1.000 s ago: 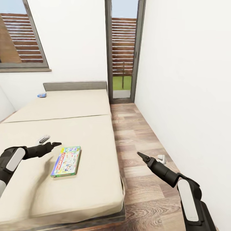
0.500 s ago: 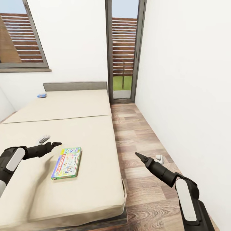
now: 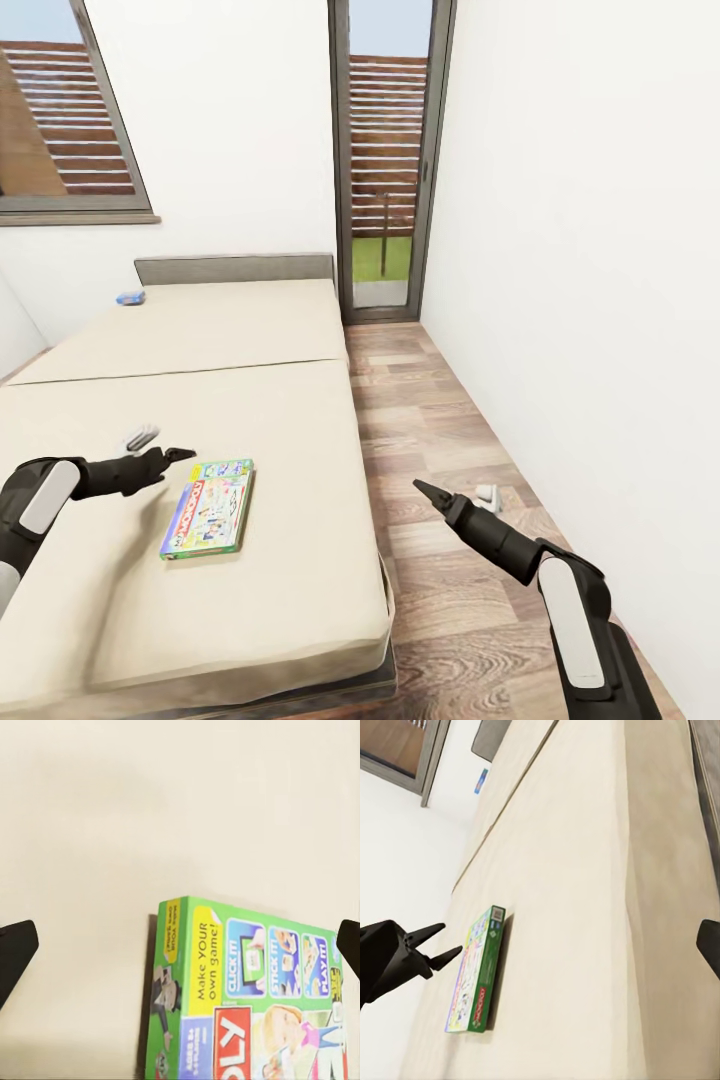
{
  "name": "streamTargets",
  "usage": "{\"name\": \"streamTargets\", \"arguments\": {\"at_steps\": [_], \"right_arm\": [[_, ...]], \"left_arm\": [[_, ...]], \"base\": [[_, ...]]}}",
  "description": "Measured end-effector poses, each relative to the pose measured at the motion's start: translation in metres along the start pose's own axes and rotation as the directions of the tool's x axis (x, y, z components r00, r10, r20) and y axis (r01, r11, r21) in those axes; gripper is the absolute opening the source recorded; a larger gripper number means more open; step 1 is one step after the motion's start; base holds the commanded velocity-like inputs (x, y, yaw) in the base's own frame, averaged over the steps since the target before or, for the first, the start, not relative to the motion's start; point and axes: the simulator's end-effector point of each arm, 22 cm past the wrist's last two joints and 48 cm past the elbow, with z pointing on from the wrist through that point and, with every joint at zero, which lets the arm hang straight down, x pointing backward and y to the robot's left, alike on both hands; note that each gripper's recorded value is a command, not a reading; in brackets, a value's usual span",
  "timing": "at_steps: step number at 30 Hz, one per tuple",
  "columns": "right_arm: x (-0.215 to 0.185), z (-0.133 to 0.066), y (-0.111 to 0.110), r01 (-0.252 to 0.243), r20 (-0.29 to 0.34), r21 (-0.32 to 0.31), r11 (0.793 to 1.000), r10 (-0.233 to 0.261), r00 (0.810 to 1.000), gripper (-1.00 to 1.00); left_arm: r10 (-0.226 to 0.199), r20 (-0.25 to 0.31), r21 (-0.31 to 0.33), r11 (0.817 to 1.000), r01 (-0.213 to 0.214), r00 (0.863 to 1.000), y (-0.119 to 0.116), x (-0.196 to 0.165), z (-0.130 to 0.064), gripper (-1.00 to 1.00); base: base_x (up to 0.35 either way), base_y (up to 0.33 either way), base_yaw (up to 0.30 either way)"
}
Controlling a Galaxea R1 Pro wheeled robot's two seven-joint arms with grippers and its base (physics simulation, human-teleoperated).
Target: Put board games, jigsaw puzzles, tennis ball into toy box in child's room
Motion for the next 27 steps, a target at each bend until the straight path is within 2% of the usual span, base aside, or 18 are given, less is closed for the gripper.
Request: {"name": "streamTargets", "arguments": {"at_steps": [23,27], "right_arm": [[0.001,0.0004,-0.0003,0.0,-0.003,0.001,1.0,0.0,1.0,1.0],[0.0009,0.0004,-0.0003,0.0,-0.003,0.0,1.0,0.0,1.0,1.0]], "left_arm": [[-0.015,-0.025,0.009,1.0,0.015,1.0,-0.0024,0.006,0.0006,1.0],[-0.021,-0.04,0.029,0.999,0.022,0.999,-0.0069,0.0091,0.0004,1.0]], "base": [[0.0,0.0,0.0],[0.0,0.0,0.0]]}}
